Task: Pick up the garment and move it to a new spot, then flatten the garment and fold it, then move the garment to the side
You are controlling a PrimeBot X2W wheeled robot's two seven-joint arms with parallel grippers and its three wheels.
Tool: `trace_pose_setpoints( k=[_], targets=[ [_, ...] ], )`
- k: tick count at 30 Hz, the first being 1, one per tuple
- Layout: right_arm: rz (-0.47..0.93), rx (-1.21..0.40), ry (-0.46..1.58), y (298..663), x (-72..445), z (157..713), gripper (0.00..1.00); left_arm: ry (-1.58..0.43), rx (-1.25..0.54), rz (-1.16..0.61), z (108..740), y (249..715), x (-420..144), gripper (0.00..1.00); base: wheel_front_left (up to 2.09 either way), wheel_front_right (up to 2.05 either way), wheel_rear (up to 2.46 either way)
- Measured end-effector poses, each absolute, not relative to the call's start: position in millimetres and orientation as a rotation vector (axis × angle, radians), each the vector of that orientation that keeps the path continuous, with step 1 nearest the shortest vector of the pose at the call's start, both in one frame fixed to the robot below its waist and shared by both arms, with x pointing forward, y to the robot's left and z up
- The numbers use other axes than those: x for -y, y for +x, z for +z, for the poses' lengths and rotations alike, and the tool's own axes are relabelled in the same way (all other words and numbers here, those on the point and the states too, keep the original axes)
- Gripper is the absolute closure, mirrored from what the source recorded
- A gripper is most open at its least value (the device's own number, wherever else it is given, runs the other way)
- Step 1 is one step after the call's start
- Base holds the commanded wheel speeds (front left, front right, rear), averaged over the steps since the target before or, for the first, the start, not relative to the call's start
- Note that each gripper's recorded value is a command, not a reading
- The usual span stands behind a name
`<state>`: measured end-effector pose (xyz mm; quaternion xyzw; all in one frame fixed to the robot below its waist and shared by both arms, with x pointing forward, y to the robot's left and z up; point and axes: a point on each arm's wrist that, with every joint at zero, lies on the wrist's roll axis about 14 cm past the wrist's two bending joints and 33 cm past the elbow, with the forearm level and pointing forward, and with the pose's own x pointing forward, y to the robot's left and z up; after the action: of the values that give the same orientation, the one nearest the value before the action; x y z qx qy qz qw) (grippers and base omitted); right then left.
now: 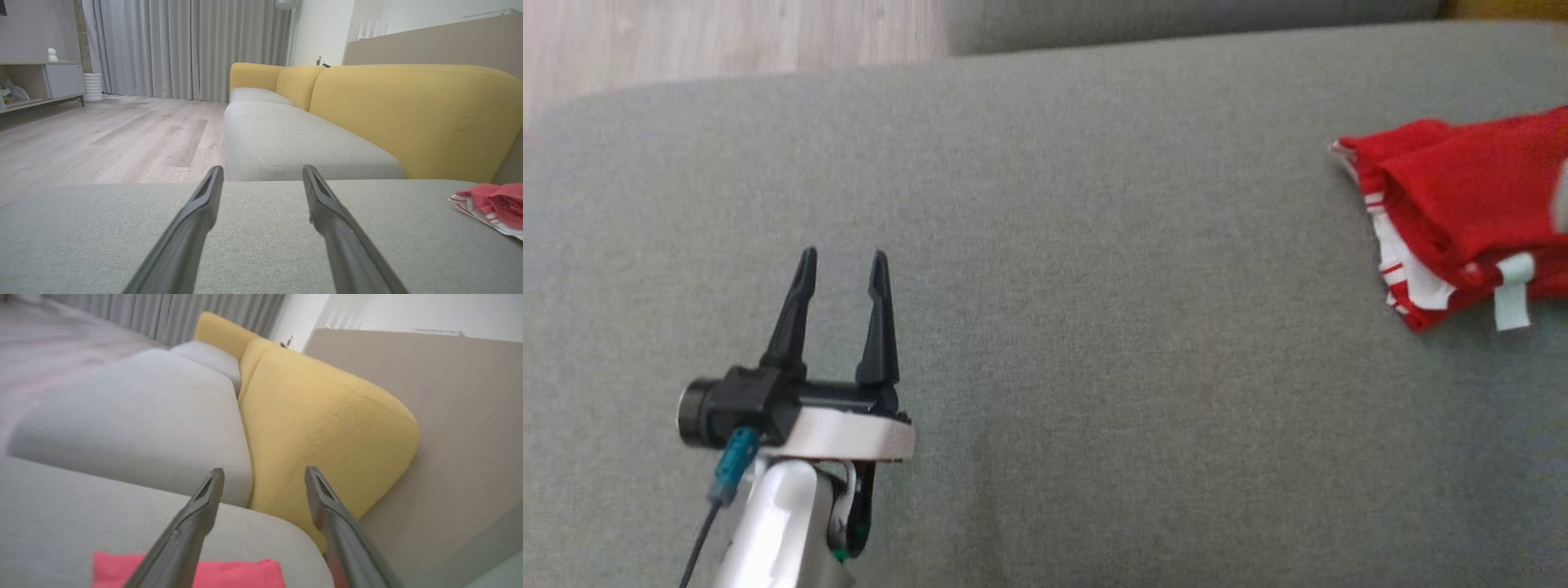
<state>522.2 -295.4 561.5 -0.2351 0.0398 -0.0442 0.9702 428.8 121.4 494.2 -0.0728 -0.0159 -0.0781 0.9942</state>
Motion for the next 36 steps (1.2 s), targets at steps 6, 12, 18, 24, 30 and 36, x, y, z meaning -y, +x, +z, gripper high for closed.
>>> trace_pose_setpoints(
  k=[6,12,18,24,30,36],
  targets=[
    [0.017,0.098,-0.295,502.0,227.1,592.8,0.0,-0.14,0.079,-0.138,513.0,408.4,-125.3,0.0,0.0,0.0,0.0],
    [0.116,0.144,-0.116,465.5,169.2,581.7,0.0,-0.138,0.097,-0.119,519.0,384.8,-131.3,0.0,0.0,0.0,0.0],
    [0.138,0.134,-0.016,436.6,156.4,556.1,0.0,-0.141,0.062,-0.081,506.3,366.1,-140.6,0.0,0.0,0.0,0.0],
    [0.173,0.049,0.076,399.7,141.4,509.0,0.0,-0.148,0.046,-0.05,500.1,357.5,-148.6,0.0,0.0,0.0,0.0],
    [0.167,-0.018,0.12,376.1,141.0,480.9,0.0,-0.161,0.033,-0.023,495.3,355.1,-156.6,0.0,0.0,0.0,0.0],
    [0.155,-0.001,0.131,375.6,144.6,485.7,0.0,-0.164,0.021,-0.032,491.4,353.9,-154.6,0.0,0.0,0.0,0.0]
  ],
)
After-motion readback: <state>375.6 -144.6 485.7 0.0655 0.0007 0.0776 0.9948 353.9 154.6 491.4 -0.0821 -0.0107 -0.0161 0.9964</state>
